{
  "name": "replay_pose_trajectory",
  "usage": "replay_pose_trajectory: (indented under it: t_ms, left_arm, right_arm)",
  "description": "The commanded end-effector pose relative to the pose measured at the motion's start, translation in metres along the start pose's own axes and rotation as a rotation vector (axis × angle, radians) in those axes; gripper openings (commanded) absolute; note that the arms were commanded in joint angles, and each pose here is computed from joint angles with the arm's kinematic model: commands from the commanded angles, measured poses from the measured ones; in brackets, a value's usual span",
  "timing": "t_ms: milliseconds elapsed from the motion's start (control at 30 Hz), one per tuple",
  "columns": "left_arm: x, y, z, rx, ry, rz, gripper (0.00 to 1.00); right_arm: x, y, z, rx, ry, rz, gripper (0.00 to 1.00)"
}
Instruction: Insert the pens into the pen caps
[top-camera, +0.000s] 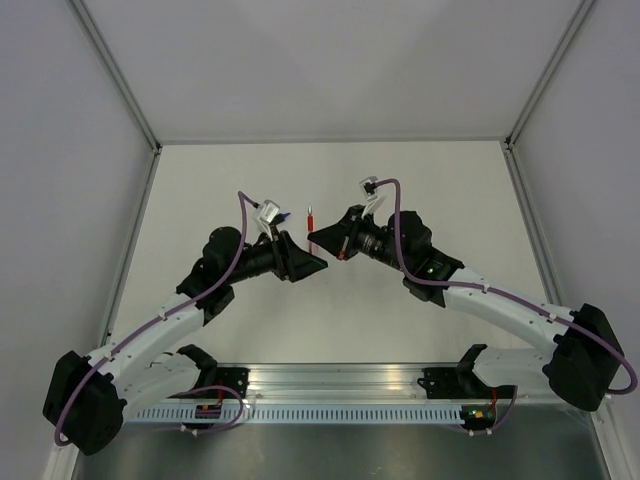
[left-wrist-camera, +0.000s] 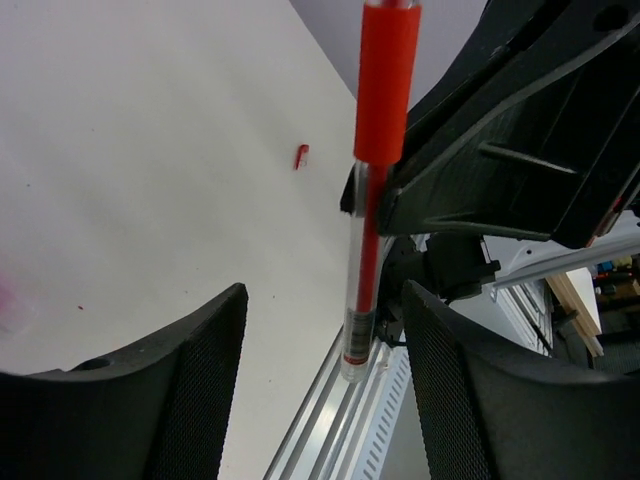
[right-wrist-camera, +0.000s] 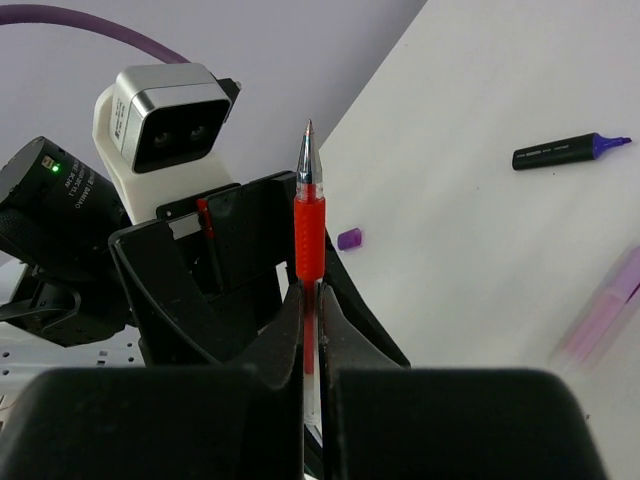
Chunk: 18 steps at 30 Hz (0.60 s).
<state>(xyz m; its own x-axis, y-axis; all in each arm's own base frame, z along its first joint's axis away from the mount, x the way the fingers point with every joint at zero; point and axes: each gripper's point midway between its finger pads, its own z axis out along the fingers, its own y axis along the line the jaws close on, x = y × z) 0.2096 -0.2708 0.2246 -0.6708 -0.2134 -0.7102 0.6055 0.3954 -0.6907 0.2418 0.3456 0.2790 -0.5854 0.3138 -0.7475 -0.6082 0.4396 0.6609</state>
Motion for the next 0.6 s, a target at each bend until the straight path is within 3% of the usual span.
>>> replay_pose_trajectory:
  t_ms: [0, 233, 400, 467, 500, 567]
  left_arm:
    - [-0.019, -0.027, 0.001, 0.108, -0.043, 0.082, 0.67]
    - [-0.02, -0.033, -0.001, 0.131, -0.044, 0.081, 0.39]
    - [-0.019, -0.026, 0.001, 0.083, -0.023, 0.077, 0.02]
    - [-0.016, -0.02, 0.0, 0.063, -0.008, 0.073, 0.02]
    - [-0.014, -0.021, 0.0, 0.063, -0.001, 0.075, 0.02]
    - [-0.008, -0.016, -0.001, 0.047, 0.027, 0.084, 0.02]
  right_arm:
    - [-0.002, 0.012, 0.005, -0.054, -0.031, 0.005, 0.0]
    - [0.008, 0.009, 0.015, -0.052, -0.008, 0.009, 0.0]
    - [0.009, 0.01, 0.02, -0.06, -0.008, 0.005, 0.0]
    - [0.011, 0.007, 0.02, -0.045, 0.004, -0.013, 0.1]
    - [0.006, 0.009, 0.021, -0.04, 0.002, -0.025, 0.25]
    - [0.006, -0.001, 0.018, 0.028, 0.017, -0.05, 0.38]
